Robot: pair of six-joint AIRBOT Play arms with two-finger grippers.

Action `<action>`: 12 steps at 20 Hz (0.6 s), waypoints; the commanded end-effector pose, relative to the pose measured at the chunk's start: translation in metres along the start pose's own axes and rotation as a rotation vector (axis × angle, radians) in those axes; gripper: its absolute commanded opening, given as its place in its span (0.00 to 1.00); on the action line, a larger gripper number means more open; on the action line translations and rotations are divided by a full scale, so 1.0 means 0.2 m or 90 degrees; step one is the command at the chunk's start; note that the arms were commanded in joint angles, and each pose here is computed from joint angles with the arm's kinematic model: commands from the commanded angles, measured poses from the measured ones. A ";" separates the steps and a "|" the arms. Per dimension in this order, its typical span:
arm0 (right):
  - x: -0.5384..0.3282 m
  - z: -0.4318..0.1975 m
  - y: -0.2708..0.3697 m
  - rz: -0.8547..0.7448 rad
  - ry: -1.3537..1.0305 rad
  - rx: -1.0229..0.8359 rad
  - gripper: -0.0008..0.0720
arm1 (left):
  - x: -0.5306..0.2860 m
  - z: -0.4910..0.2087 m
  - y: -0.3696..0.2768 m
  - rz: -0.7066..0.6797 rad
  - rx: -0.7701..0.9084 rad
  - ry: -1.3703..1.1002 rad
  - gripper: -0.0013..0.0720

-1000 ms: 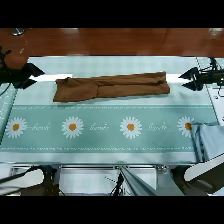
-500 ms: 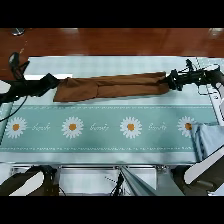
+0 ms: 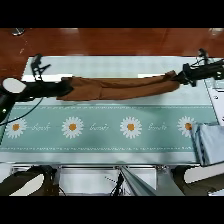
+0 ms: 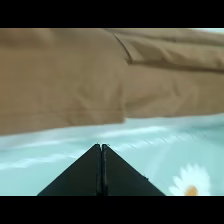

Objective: Fold the shirts.

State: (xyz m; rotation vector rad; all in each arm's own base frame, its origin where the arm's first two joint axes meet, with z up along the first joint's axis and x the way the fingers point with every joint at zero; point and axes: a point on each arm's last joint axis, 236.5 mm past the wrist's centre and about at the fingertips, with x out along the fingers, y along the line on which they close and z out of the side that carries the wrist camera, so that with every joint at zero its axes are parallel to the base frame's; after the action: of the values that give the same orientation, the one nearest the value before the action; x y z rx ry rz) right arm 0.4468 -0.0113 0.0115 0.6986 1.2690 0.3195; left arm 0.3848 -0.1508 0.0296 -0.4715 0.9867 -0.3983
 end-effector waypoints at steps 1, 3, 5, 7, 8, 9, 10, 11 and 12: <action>-0.28 -0.25 0.04 -0.080 -0.045 -0.050 0.04 | 0.13 -0.09 -0.22 -0.038 0.035 0.036 0.04; -0.39 -0.39 0.14 -0.091 -0.082 -0.073 0.04 | 0.24 -0.15 -0.39 -0.065 0.076 0.072 0.04; -0.48 -0.52 0.24 -0.093 -0.123 -0.082 0.04 | 0.37 -0.20 -0.59 -0.096 0.113 0.112 0.04; -0.56 -0.63 0.32 -0.093 -0.159 -0.089 0.04 | 0.51 -0.28 -0.78 -0.125 0.141 0.163 0.04; -0.60 -0.68 0.36 -0.093 -0.173 -0.096 0.04 | 0.57 -0.33 -0.86 -0.138 0.152 0.192 0.04; -0.63 -0.72 0.40 -0.092 -0.186 -0.104 0.04 | 0.64 -0.38 -0.95 -0.151 0.165 0.222 0.04; -0.67 -0.75 0.44 -0.090 -0.202 -0.112 0.04 | 0.70 -0.43 -1.02 -0.162 0.181 0.238 0.04; -0.69 -0.77 0.48 -0.085 -0.217 -0.120 0.04 | 0.77 -0.48 -1.10 -0.172 0.191 0.250 0.04; -0.71 -0.78 0.52 -0.074 -0.228 -0.127 0.04 | 0.83 -0.54 -1.16 -0.177 0.187 0.264 0.04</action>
State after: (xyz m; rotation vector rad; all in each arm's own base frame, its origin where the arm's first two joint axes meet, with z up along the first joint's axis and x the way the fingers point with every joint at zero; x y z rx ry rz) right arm 0.2935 0.0186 0.1443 0.4852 0.9873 0.2043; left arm 0.3691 -0.3922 0.0083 -0.2893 1.1716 -0.8264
